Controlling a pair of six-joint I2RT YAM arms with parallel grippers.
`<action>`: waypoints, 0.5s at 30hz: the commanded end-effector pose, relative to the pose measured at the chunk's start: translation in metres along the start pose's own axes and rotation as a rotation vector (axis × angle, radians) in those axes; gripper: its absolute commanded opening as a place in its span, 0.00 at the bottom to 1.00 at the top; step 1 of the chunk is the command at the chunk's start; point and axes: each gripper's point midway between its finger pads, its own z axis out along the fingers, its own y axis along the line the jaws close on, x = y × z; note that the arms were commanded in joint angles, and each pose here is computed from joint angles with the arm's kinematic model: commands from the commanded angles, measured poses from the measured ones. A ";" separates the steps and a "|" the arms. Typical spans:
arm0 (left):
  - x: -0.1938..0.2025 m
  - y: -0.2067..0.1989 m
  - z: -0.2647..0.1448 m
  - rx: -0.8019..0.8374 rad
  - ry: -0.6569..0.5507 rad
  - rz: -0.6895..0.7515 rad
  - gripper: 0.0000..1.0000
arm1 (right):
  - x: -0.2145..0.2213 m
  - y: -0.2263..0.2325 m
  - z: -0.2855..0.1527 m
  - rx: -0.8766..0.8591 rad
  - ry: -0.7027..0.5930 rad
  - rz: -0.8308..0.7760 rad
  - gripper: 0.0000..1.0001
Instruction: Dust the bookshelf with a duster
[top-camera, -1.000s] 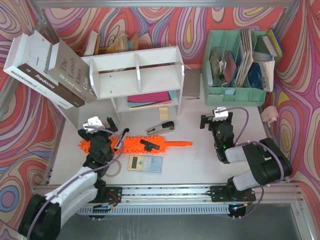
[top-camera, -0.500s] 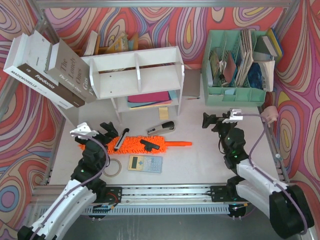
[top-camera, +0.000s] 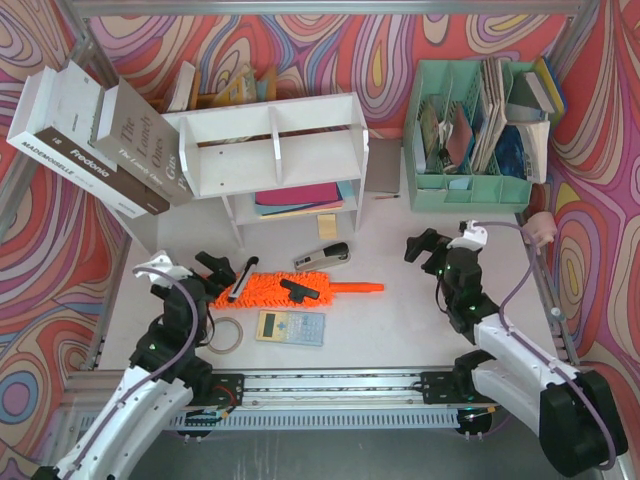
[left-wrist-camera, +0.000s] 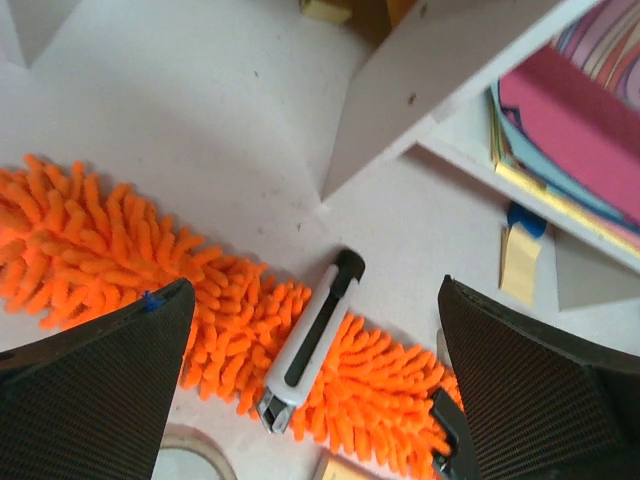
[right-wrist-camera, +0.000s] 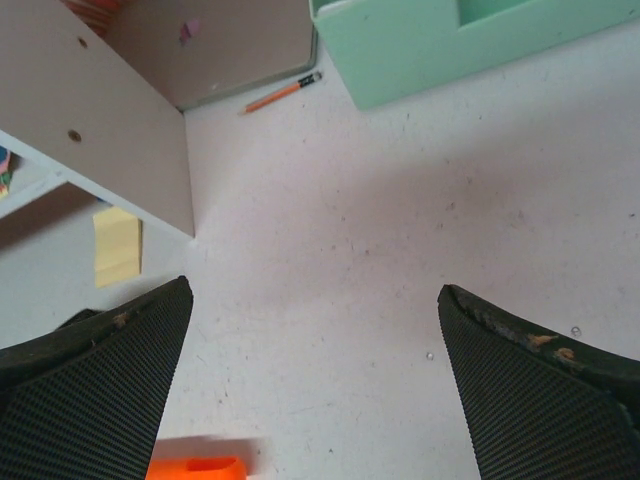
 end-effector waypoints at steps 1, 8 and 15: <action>0.025 -0.009 -0.007 0.034 0.176 0.097 0.98 | 0.004 0.008 0.005 -0.034 0.038 -0.026 0.99; 0.048 -0.008 -0.010 -0.081 0.404 0.192 0.95 | 0.019 0.008 0.011 -0.048 0.086 -0.048 0.99; 0.068 0.008 -0.017 -0.190 0.522 0.220 0.89 | 0.023 0.005 0.012 -0.038 0.095 -0.050 0.99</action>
